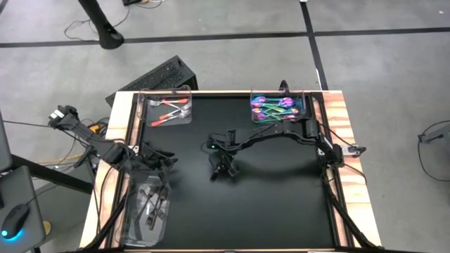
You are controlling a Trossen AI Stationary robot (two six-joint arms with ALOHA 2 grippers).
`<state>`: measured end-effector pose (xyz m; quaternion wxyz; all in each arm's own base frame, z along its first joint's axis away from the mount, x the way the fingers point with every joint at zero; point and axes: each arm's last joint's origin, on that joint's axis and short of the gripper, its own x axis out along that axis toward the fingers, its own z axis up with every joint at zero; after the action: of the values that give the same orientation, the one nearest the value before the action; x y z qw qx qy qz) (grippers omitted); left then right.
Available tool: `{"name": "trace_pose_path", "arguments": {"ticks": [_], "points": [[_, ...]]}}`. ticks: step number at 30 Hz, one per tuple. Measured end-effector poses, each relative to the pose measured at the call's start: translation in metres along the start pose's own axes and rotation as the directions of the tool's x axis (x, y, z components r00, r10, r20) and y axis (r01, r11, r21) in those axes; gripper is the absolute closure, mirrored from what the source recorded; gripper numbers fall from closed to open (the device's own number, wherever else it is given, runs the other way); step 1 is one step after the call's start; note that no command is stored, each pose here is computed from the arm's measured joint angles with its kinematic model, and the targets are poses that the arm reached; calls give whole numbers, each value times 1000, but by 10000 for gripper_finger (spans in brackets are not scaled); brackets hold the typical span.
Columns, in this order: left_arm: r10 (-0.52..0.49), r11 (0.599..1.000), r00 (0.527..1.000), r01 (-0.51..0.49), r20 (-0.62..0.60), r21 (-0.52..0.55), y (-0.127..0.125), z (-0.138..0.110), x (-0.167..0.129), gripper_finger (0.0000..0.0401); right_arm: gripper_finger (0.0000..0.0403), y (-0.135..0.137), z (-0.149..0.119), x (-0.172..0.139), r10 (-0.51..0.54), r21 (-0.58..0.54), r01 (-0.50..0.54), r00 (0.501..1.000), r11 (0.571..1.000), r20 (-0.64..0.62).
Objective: Sort silverware by color (type)
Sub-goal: Put the black fork into bottom transparent bin
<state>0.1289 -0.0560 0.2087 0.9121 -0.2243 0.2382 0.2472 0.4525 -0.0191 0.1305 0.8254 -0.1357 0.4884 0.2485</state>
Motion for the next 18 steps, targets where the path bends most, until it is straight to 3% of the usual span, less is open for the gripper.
{"name": "trace_pose_path", "arguments": {"ticks": [4, 10, 18], "points": [[17, 1000, 1000, -17, 1, 4, 2, 1, 1, 263, 294, 1, -4, 8, -17, -22, 17, 1000, 1000, -15], [35, 999, 999, -36, 25, 13, 3, 6, 5, 264, 385, 1, -5, 9, -27, -5, 27, 999, 1000, -31], [50, 999, 995, -50, 81, 2, 1, 16, 13, 260, 397, -17, -6, -8, -86, 265, 68, 995, 962, 54]]}}
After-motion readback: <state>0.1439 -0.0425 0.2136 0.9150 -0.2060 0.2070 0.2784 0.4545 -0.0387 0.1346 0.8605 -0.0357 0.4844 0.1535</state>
